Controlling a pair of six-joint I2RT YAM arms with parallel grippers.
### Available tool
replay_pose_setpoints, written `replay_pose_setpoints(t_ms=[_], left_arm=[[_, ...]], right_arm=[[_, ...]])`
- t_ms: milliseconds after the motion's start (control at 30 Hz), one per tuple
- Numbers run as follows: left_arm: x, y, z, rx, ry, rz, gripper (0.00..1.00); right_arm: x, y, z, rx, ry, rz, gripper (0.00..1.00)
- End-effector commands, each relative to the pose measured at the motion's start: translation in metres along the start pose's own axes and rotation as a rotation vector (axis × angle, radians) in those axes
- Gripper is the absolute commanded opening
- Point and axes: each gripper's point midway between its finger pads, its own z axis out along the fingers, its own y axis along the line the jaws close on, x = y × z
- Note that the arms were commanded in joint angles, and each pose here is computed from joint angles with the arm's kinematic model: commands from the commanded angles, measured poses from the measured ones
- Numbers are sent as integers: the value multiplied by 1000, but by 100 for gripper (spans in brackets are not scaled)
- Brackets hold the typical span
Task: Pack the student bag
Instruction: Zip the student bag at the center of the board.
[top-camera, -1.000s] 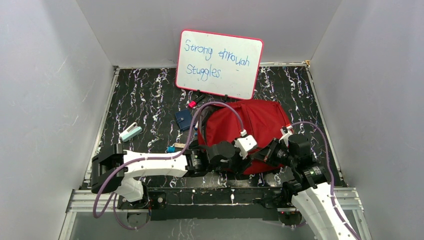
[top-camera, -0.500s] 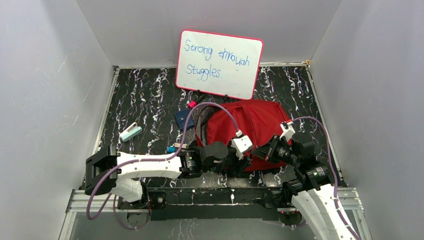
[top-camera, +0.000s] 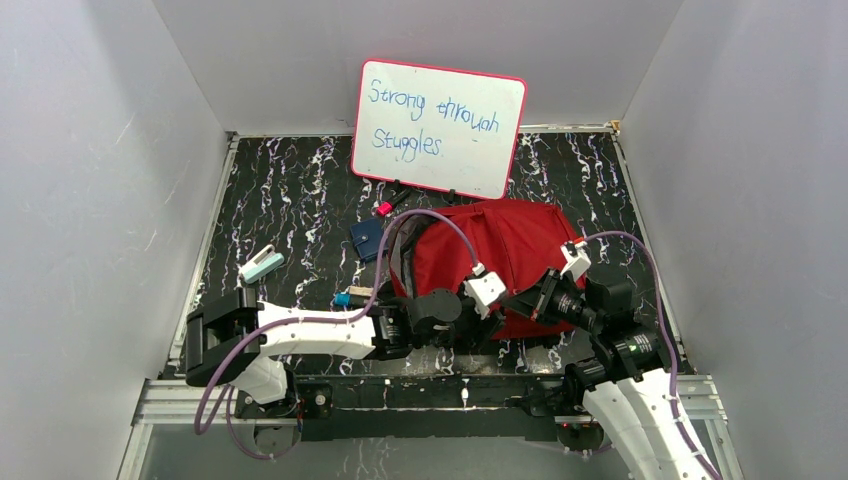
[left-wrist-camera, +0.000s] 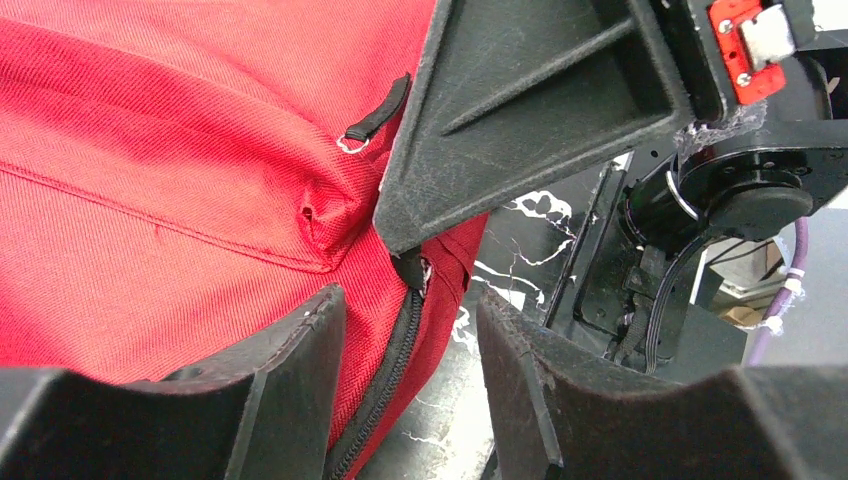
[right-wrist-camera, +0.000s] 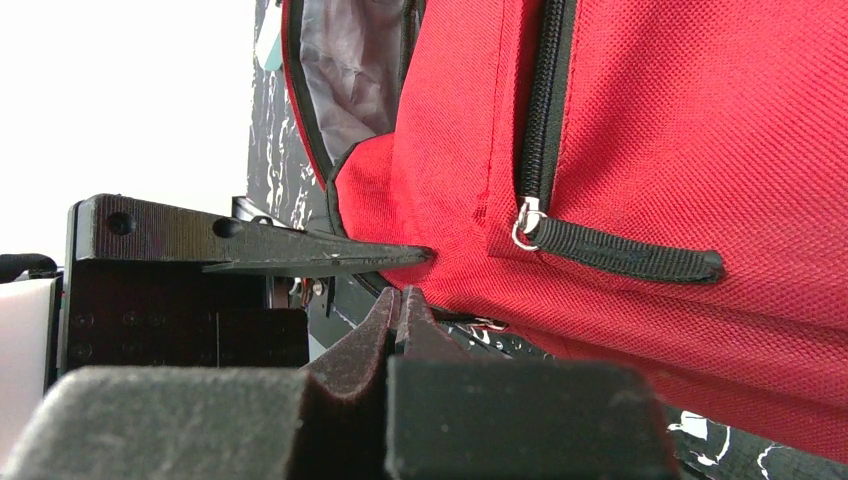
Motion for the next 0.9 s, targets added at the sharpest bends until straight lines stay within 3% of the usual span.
replay_pose_setpoints(t_ms=[0,333,800,867], left_arm=[[-20,4,4,-32,-88,-48,49],[-18,7,16,-54,-106,-82,35],[-37,6,21,-32,-173,-187,25],[-36,4,22,-24,-168,-194,16]], right_arm=[[-19,31,-9,-94,-61,-69,0],[-20,33,-11,-95,-65,-61,0],[-17,26,-9,-75,-54,-48,0],[-17,27,-9,-76,-56,-48,0]])
